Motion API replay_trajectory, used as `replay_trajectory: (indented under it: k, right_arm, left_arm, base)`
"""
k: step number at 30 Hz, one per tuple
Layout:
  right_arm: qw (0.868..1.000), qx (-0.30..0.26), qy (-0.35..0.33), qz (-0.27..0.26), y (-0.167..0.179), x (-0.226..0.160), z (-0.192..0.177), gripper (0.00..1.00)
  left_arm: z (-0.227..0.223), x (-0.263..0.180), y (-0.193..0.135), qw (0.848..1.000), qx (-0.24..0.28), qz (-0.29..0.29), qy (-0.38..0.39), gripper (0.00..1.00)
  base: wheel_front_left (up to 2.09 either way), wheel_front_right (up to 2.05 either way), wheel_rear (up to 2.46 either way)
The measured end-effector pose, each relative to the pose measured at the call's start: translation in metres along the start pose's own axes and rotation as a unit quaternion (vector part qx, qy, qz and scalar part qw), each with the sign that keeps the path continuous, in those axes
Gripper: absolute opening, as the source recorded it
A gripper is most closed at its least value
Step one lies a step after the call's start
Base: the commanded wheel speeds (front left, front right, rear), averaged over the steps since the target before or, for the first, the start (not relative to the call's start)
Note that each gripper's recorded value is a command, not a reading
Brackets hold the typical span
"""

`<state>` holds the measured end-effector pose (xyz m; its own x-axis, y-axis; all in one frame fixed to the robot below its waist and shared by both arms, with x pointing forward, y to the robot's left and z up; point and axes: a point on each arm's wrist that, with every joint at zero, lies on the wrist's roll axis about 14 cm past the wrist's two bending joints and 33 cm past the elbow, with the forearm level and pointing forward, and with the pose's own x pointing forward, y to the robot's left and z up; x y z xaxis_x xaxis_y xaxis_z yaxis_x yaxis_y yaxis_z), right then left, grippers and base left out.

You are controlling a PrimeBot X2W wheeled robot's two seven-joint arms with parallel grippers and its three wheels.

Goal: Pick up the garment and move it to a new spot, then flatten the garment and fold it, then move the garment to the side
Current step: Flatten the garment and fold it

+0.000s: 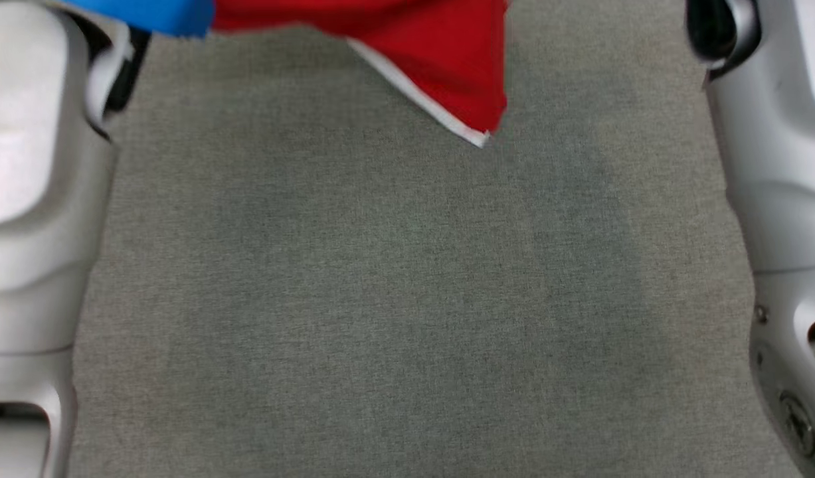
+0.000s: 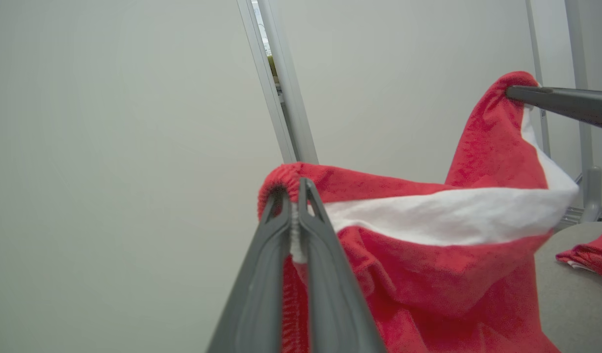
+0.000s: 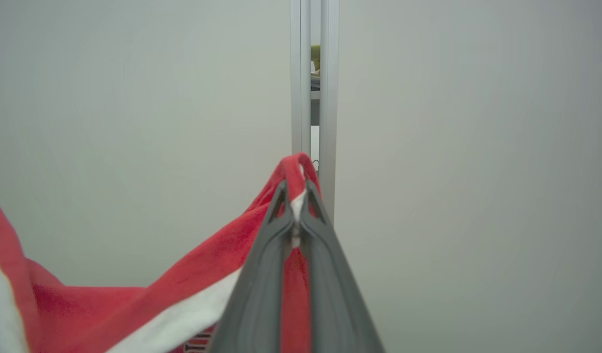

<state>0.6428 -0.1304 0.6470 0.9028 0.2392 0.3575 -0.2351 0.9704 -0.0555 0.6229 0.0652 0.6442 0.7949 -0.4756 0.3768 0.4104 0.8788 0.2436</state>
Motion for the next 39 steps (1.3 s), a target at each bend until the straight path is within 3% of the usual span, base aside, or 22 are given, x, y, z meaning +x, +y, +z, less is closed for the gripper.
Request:
replay_trajectory:
  k: [10,15,22,27,32,39]
  right_arm:
    - [0.997,-0.04,-0.068,-0.025,-0.037,0.05,0.048,0.0]
    - [0.998,-0.039,-0.034,-0.026,-0.039,0.04,0.018,0.0]
    - [0.997,-0.023,0.069,-0.023,-0.029,-0.016,-0.069,0.0]
    - [0.991,0.0,0.126,-0.033,-0.023,-0.074,-0.106,0.0]
    - [0.982,0.021,0.184,-0.038,-0.011,-0.14,-0.13,0.0]
    - [0.972,0.043,0.23,-0.032,0.011,-0.213,-0.134,0.0]
  left_arm:
    - [0.036,0.066,0.007,0.996,0.007,-0.016,-0.083,0.0]
    - [0.023,0.064,-0.001,0.997,-0.012,-0.022,-0.073,0.0]
    - [-0.038,0.018,-0.022,0.998,-0.062,-0.016,-0.003,0.0]
    - [-0.064,-0.034,-0.046,0.994,-0.095,-0.013,0.047,0.0]
    - [-0.072,-0.091,-0.072,0.987,-0.129,-0.005,0.092,0.0]
    - [-0.08,-0.171,-0.108,0.971,-0.179,0.015,0.16,0.0]
  base:
    - [0.0,0.0,0.0]
    - [0.0,0.0,0.0]
    - [0.0,0.0,0.0]
    - [0.0,0.0,0.0]
    - [0.0,0.0,0.0]
    - [0.0,0.0,0.0]
